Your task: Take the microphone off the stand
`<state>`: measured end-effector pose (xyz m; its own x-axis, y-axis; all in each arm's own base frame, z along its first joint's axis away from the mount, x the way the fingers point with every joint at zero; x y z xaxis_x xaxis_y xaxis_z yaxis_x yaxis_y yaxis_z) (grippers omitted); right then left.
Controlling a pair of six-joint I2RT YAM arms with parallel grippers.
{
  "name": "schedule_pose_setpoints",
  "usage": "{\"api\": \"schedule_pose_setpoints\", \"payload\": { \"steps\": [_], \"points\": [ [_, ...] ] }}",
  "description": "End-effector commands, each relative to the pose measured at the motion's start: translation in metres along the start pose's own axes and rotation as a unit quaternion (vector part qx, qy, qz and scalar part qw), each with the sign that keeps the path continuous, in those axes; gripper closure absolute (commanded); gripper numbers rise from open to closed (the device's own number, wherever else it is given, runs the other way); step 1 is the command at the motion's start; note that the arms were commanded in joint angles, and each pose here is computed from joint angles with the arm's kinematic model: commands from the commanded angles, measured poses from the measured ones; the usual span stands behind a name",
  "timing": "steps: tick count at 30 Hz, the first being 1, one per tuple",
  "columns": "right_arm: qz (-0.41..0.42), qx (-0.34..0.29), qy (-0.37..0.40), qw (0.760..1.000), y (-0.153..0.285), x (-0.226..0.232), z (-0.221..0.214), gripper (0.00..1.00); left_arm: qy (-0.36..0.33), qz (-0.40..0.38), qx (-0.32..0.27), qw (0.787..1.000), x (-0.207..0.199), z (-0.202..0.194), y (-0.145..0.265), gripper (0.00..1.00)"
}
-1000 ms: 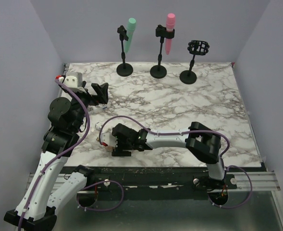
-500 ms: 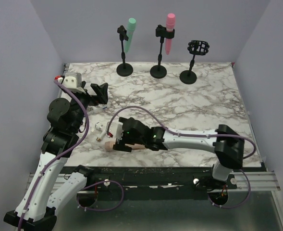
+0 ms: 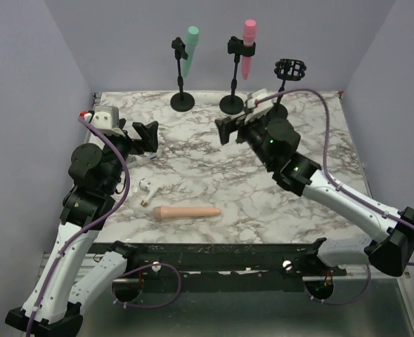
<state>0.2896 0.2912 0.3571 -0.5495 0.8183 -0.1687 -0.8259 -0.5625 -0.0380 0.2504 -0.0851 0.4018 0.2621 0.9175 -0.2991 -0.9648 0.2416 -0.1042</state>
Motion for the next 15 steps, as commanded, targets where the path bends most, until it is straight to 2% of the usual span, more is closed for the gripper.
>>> {"api": "schedule_pose_setpoints", "payload": {
  "steps": [1, 3, 7, 15],
  "points": [
    [-0.145, 0.016, -0.083, 0.986, -0.002, -0.084, 0.010, 0.00, 0.004, -0.023, 0.007, 1.000, -0.009, 0.001, 0.000, 0.01],
    [-0.181, 0.020, -0.119, 0.976, -0.005, -0.127, 0.014, 0.00, 0.006, -0.028, 0.014, 0.999, -0.011, -0.002, -0.002, 0.02],
    [-0.200, 0.064, -0.201, 0.957, -0.017, -0.197, -0.005, 0.00, 0.008, -0.036, 0.016, 0.999, -0.013, -0.002, -0.002, 0.02],
    [-0.215, 0.119, -0.294, 0.924, -0.049, -0.287, -0.034, 0.00, 0.010, -0.046, 0.021, 0.999, -0.018, -0.004, -0.001, 0.01]
  ]
}}
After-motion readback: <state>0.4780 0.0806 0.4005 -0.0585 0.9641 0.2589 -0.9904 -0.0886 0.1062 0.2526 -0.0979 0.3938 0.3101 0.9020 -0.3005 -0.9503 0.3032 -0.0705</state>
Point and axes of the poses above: each gripper's point midway between its finger pads, its own y axis back along the fingers, its own x axis along the line the jaws close on, z = x × y, the point moved 3 cm from there along y, back along the fingers, and after that the axes turned 6 degrees about y, right-handed, at the moved point
